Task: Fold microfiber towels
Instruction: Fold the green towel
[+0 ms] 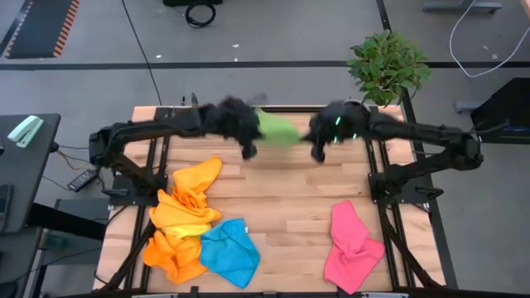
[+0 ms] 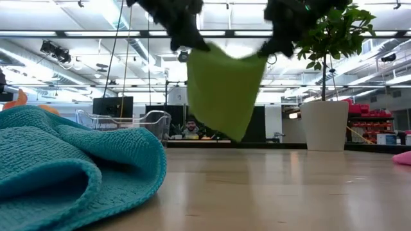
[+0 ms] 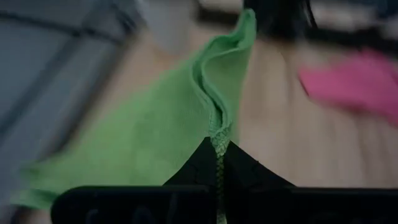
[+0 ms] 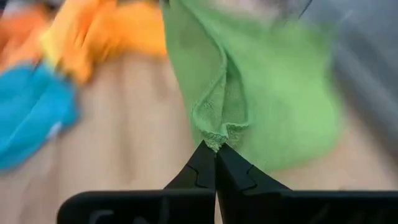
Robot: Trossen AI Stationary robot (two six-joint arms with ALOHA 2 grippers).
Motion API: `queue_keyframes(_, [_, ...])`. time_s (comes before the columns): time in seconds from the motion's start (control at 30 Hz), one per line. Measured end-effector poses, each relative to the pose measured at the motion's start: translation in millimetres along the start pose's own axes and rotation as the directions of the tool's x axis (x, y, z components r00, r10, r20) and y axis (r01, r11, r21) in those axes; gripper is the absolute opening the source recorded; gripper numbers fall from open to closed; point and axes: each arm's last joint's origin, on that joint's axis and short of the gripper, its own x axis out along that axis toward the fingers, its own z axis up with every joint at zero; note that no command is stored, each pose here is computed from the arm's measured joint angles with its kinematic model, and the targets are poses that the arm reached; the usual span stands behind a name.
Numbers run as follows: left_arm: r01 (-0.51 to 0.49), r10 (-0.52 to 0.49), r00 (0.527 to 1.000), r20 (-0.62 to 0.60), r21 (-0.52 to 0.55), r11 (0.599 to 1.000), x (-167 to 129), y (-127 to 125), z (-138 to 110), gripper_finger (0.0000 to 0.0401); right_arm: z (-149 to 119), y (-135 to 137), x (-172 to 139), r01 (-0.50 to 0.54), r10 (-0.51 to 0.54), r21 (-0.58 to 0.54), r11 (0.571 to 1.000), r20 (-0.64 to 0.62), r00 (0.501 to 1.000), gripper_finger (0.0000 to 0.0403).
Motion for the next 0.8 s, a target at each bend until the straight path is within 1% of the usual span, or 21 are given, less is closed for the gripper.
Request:
queue_keyframes(0.07, [0.055,-0.055,0.997,-0.061,-0.012,0.998,20,-24,-26,0.001,-33,17,22,-0.061,0.064,0.048,0.997,-0.055,0.996,0.0001])
queue_keyframes(0.13, [0.109,-0.114,0.99,-0.082,-0.064,0.992,39,-52,-59,0.001,-70,36,41,-0.118,0.128,0.124,0.985,-0.079,0.989,0.0001])
queue_keyframes(0.17, [0.138,-0.147,0.984,-0.097,-0.1,0.985,46,-66,-79,0.001,-88,46,48,-0.145,0.159,0.166,0.975,-0.071,0.985,0.0001])
queue_keyframes(0.23, [0.175,-0.193,0.977,-0.094,-0.173,0.969,54,-91,-115,0.001,-111,65,53,-0.208,0.214,0.254,0.945,0.004,0.977,0.0001])
queue_keyframes(0.27, [0.183,-0.203,0.976,-0.077,-0.209,0.961,55,-101,-127,0.001,-120,73,53,-0.229,0.229,0.294,0.928,0.037,0.973,0.0001])
queue_keyframes(0.3, [0.193,-0.211,0.976,-0.05,-0.242,0.951,53,-110,-135,0.001,-128,80,52,-0.241,0.237,0.331,0.912,0.053,0.97,0.0001])
queue_keyframes(0.33, [0.192,-0.207,0.978,-0.027,-0.274,0.942,51,-115,-140,0.001,-134,87,51,-0.244,0.235,0.36,0.9,0.068,0.97,0.0001])
queue_keyframes(0.4, [0.177,-0.19,0.982,-0.011,-0.304,0.936,48,-123,-144,0.0009,-137,96,47,-0.234,0.214,0.397,0.888,0.094,0.972,0.0001])
queue_keyframes(0.5, [0.132,-0.138,0.99,-0.001,-0.291,0.947,47,-126,-139,0.0009,-135,100,44,-0.18,0.154,0.412,0.893,0.097,0.983,0.0001])
queue_keyframes(0.6, [0.021,-0.02,1.0,0.005,-0.27,0.963,49,-115,-129,0.0009,-132,90,47,-0.076,0.048,0.445,0.892,0.074,0.996,0.0001])
queue_keyframes(0.67, [-0.048,0.054,0.998,0.015,-0.269,0.962,51,-102,-122,0.0009,-132,79,50,-0.006,-0.018,0.469,0.883,0.047,0.999,0.0001])
queue_keyframes(0.7, [-0.071,0.077,0.997,0.012,-0.272,0.96,52,-96,-120,0.001,-131,74,53,0.021,-0.048,0.478,0.878,0.043,0.998,0.0001])
queue_keyframes(0.8, [-0.12,0.12,0.993,-0.017,-0.28,0.953,61,-81,-122,0.001,-129,62,61,0.068,-0.089,0.471,0.88,0.023,0.996,0.0001])
